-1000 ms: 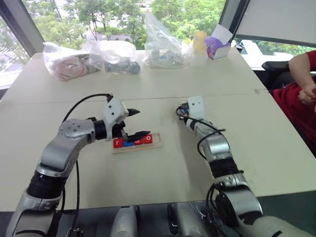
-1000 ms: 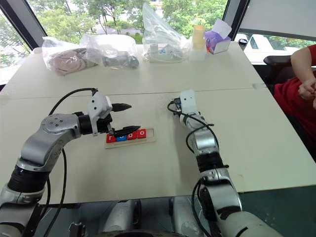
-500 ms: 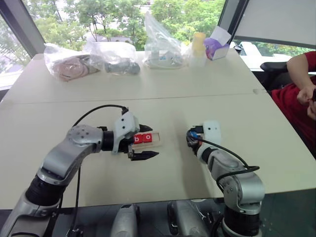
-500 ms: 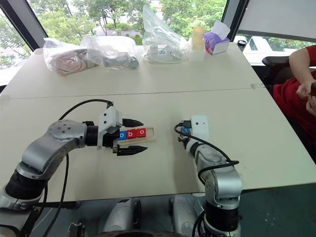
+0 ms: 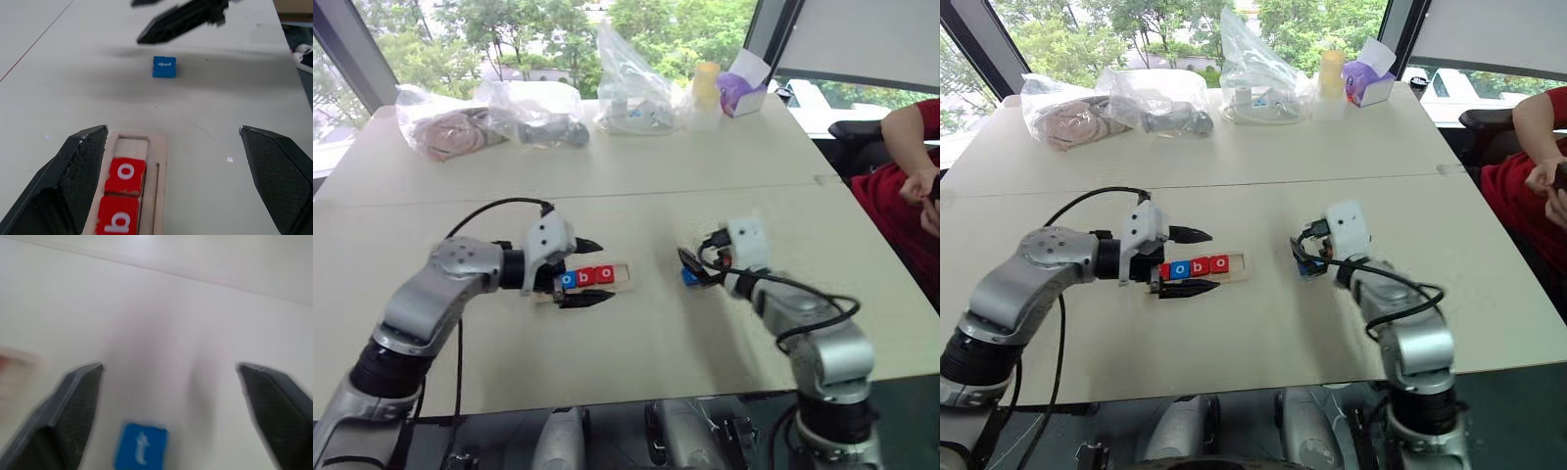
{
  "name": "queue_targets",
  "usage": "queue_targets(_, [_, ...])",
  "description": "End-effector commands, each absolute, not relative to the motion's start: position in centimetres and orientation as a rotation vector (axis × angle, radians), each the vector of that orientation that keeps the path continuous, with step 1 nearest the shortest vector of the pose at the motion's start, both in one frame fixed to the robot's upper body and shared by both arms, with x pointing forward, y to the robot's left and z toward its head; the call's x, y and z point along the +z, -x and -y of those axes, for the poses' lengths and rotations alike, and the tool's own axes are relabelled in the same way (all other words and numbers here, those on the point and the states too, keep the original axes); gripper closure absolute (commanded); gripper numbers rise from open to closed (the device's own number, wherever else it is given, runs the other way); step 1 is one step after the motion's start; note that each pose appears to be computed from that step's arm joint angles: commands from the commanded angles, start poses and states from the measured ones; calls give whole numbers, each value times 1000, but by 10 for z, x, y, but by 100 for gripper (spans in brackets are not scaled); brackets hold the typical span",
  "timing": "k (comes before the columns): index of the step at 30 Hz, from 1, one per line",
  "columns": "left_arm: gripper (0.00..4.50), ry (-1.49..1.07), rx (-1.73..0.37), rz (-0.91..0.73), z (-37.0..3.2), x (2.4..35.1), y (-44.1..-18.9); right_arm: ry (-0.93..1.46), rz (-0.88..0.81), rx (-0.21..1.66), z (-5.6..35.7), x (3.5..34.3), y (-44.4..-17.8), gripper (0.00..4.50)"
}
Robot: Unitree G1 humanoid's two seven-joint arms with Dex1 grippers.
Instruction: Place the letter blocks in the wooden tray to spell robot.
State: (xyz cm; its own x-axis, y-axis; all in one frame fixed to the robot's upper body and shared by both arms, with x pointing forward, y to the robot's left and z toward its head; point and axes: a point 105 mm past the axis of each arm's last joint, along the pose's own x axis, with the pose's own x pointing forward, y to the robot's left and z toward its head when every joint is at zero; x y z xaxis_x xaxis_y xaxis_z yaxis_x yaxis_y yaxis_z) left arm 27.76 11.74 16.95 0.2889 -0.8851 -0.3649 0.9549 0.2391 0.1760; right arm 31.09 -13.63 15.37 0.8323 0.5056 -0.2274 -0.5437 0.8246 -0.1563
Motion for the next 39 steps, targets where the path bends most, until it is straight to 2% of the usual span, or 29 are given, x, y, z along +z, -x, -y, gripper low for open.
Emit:
queue_targets(1, [0,-394,-1344,-206,-124,186,-260,301,-74,983,131,169,-288,3])
queue_targets(7, [0,-398,-1382,-222,-128,197,-245,550,-163,1176,164,138,-308,3])
queue_targets(15, [0,-439,-1293,-241,-137,195,-245,568,-205,1267,174,114,-337,3])
queue_targets(22, [0,-396,-1157,-265,-169,197,-254,659,-251,1363,172,92,-334,3])
queue_targets(25, [0,-394,-1169,-278,-171,198,-251,661,-246,1367,172,89,-335,90])
queue_targets(30, [0,-411,-1192,-310,-173,196,-248,643,-219,1370,166,89,-336,331])
queue_targets(34, [0,-424,-1191,-333,-176,192,-248,552,-190,1321,157,102,-345,336])
queue_targets(37, [0,-457,-1172,-397,-189,183,-246,443,-153,1365,123,130,-344,336])
queue_targets(39, [0,-469,-1168,-417,-194,181,-245,437,-148,1378,107,138,-344,336])
